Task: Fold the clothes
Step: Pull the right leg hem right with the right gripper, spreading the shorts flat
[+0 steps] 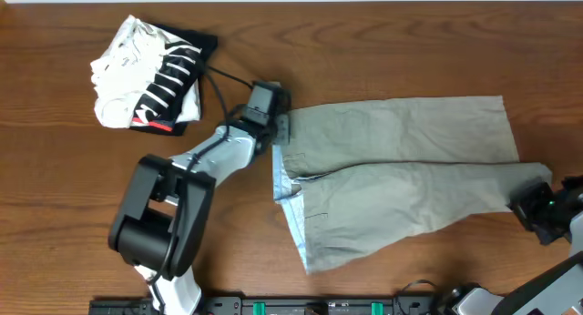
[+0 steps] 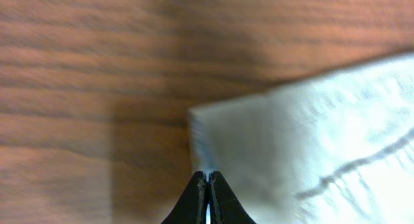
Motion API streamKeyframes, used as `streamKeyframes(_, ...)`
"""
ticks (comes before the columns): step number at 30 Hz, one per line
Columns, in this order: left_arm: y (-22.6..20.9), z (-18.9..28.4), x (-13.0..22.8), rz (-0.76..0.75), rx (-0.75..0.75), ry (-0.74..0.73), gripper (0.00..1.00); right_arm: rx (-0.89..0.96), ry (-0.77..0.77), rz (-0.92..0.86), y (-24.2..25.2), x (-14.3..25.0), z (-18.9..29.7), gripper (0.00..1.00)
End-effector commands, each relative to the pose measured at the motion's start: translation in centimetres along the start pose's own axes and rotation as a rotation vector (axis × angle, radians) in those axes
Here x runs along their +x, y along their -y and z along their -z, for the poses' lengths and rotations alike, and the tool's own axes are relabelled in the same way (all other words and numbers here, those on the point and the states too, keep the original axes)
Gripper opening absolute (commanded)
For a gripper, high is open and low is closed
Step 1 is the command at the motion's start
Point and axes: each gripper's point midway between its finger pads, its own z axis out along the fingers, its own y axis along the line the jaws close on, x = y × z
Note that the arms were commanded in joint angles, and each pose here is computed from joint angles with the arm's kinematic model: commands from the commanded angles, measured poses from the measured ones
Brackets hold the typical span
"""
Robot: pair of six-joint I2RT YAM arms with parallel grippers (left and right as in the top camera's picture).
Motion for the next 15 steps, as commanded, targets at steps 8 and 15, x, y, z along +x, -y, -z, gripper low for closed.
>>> streamKeyframes(8,-4.0,-0.4,-3.0,0.058,-0.040,0.098,0.06,0.200,-0.036,0.014,2.2,1.6,0.2,0.01)
streamKeyframes(15,-3.1,0.6,-4.7,0.034,-0.012,0.118,0.06,0.375,-0.009,0.091,2.3,2.2,0.3,0.01)
